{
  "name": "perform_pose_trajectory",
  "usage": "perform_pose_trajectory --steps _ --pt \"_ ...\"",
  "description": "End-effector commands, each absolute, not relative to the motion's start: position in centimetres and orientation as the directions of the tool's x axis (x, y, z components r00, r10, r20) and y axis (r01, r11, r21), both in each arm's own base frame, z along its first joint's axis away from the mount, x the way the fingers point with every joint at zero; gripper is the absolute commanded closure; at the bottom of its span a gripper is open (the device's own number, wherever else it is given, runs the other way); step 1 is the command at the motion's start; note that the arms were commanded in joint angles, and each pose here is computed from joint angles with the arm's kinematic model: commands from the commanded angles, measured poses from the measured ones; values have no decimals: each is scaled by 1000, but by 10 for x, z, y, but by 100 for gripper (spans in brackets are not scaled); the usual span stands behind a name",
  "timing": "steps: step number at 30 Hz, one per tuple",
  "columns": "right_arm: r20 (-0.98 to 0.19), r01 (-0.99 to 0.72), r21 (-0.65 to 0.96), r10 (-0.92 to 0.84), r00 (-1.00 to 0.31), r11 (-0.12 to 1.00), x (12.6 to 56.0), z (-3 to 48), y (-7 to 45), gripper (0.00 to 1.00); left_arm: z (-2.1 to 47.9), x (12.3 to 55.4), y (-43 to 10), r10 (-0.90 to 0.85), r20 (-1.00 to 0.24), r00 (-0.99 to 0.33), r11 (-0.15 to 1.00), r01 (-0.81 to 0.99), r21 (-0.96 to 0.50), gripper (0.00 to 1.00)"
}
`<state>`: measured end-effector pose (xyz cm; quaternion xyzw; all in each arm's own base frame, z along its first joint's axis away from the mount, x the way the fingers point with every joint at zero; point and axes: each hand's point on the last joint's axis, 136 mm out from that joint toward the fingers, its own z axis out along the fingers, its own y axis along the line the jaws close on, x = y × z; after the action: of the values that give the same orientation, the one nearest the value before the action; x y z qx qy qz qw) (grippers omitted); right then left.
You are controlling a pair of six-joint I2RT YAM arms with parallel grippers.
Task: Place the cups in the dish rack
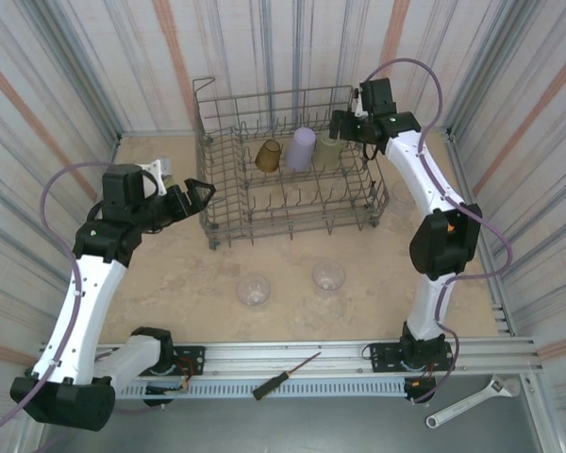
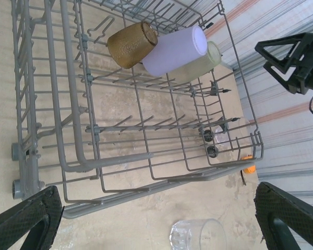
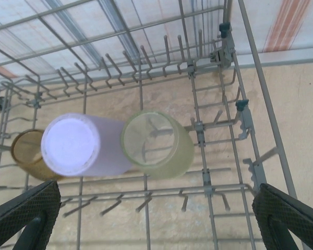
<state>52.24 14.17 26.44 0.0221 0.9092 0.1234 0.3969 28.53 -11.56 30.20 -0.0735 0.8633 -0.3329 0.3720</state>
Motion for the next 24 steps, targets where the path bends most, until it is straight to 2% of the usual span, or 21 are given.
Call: perform_pose_trajectory --steps 1,12,24 --pt "-716 -47 296 189 -672 954 501 283 138 1 299 274 -115 -377 -572 -728 755 117 -646 1" --pt "-702 -28 322 219 -678 946 451 270 130 1 287 255 -121 -361 -531 -766 736 116 -667 1" --pt "-675 -13 360 250 -695 933 401 258 137 1 265 235 -115 -352 -534 -769 782 72 -619 1"
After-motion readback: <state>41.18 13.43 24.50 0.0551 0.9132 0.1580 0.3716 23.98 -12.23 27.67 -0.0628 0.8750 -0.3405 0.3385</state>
